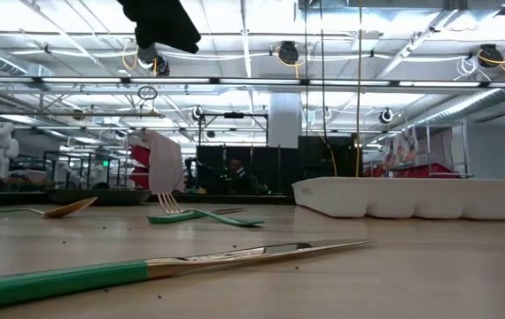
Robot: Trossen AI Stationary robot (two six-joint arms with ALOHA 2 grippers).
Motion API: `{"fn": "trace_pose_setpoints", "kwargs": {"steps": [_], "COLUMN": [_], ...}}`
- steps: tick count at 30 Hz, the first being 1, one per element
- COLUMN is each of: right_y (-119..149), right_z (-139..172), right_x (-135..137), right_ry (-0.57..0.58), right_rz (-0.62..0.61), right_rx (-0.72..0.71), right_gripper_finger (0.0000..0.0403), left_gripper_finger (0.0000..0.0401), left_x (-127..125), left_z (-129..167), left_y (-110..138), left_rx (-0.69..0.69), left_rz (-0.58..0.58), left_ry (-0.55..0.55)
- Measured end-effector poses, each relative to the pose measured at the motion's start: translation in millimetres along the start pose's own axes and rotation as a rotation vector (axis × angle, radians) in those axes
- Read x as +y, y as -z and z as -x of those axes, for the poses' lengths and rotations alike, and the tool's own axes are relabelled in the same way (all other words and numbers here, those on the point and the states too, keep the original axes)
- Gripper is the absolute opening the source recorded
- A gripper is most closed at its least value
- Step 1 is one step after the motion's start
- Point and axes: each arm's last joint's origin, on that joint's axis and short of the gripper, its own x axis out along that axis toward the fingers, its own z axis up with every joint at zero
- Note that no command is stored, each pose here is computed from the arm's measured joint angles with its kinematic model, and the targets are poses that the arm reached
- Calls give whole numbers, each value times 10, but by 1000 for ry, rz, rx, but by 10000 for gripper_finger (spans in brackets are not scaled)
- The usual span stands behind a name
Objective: Sort silverware
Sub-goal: Put the bottom green spoon into the silverware tray
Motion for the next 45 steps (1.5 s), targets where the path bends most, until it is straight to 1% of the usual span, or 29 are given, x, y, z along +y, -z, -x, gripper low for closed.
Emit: {"fn": "trace_pose_setpoints", "kwargs": {"steps": [6, 10, 12, 14, 16, 18, 22, 24, 26, 28, 30, 33, 35, 37, 39, 42, 43, 45], "right_y": [23, 57, 55, 53, 18, -51, -213, -283, -360, -443, -523, -642, -747, -850, -949, -1078, -1120, -1178], "right_z": [84, 248, 311, 423, 535, 652, 864, 950, 1026, 1063, 1084, 1120, 1097, 1071, 1030, 925, 908, 930], "right_x": [26, 86, 108, 147, 174, 174, 122, 97, 34, -55, -148, -275, -375, -486, -596, -714, -734, -739], "right_ry": [-23, -113, -165, -277, -415, -522, -645, -717, -771, -824, -915, -1125, -1263, -1413, -1526, -1630, -1651, -1671], "right_rz": [1, -5, -25, -50, -78, -85, -65, -34, 3, 40, 89, 178, 234, 259, 250, 273, 272, 318], "right_rx": [-11, -49, -103, -185, -316, -457, -656, -755, -818, -838, -833, -839, -870, -908, -942, -925, -904, -856], "right_gripper_finger": [2, 1, 1, 1, 1, 1, 0, 0, 0, 0, 0, 0, 0, 0, 0, 0, 0, 0], "left_gripper_finger": [143, 143, 143, 143, 143, 143, 143, 143, 143, 143, 143, 143, 143, 143, 143, 143, 143, 143], "left_x": [-2, 2, 6, 15, 23, 31, 58, 74, 88, 99, 99, 97, 94, 97, 96, 96, 102, 112], "left_z": [0, 1, 1, -2, -4, -5, -9, -12, -16, -18, -18, -17, -15, -15, -13, -11, -11, -17], "left_y": [-1, -14, -25, -52, -79, -112, -154, -160, -163, -166, -169, -175, -190, -197, -209, -224, -228, -246], "left_rx": [-1, -18, -30, -54, -77, -107, -142, -144, -144, -145, -148, -153, -167, -174, -186, -200, -204, -219], "left_rz": [-18, -21, -10, 2, 12, 23, 38, 42, 45, 47, 46, 31, 31, 34, 38, 43, 45, 52], "left_ry": [1, -20, -27, -27, -26, -23, -26, -31, -35, -36, -36, -33, -29, -29, -27, -25, -28, -31]}}
